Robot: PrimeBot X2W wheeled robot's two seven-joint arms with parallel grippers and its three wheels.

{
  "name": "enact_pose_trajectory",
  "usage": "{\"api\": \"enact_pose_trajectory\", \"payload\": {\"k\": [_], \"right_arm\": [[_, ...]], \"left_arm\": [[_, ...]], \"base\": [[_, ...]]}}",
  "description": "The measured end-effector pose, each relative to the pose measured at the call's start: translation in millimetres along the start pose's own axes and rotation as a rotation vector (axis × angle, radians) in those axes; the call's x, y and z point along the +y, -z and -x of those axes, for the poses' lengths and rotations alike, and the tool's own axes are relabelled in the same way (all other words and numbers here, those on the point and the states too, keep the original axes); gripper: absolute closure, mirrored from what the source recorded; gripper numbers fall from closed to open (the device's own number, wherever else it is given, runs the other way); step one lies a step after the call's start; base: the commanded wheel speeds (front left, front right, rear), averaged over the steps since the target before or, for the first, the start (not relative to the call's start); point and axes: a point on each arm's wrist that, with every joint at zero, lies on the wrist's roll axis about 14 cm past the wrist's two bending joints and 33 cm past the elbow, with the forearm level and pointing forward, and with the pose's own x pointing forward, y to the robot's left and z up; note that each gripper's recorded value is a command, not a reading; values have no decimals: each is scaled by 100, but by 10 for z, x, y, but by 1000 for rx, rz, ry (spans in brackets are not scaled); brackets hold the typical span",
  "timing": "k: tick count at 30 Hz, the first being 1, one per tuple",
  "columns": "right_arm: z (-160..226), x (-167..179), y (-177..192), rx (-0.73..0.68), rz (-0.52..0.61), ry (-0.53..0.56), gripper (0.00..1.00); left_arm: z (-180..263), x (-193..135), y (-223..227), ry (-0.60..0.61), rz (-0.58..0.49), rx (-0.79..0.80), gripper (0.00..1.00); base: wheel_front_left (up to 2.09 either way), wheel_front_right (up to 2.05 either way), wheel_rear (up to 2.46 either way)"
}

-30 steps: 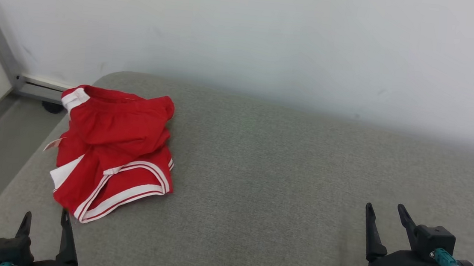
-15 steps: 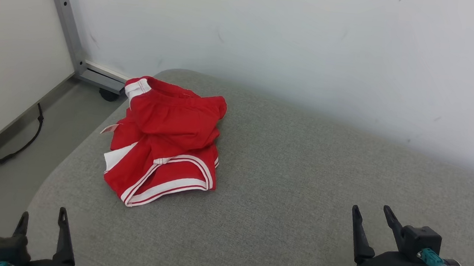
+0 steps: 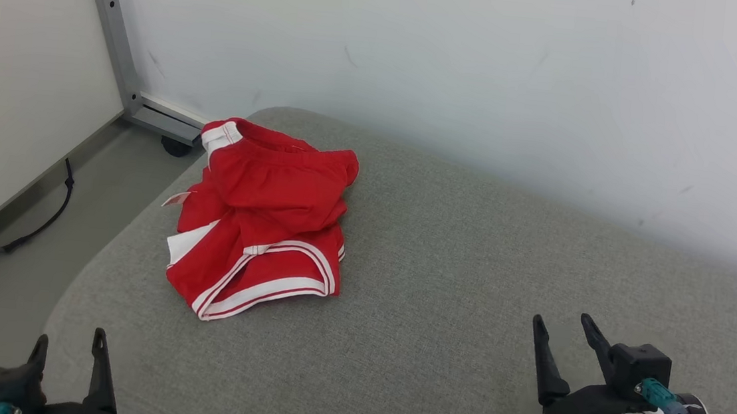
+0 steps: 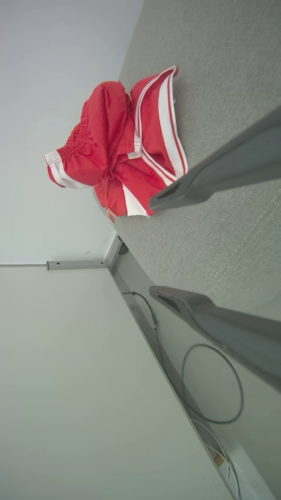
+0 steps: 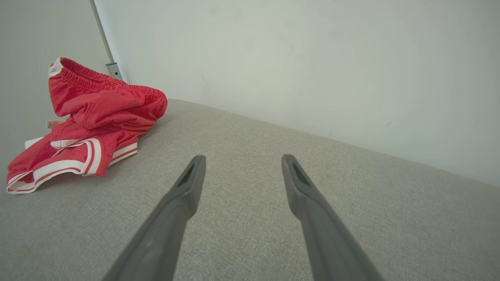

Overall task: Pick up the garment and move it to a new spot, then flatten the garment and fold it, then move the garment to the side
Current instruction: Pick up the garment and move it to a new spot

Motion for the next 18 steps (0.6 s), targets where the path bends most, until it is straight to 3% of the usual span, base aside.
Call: {"api": "enact_pose_trajectory", "payload": {"k": [9, 18], "right_arm": [[79, -90, 30, 11, -3, 23, 0], [186, -418, -19, -1, 0, 103, 0]], "left_arm": [[-521, -381, -427, 150, 13, -47, 0], [-1047, -929, -684, 321, 52, 21, 0]], "base": [[0, 0, 0], [0, 0, 0]]}}
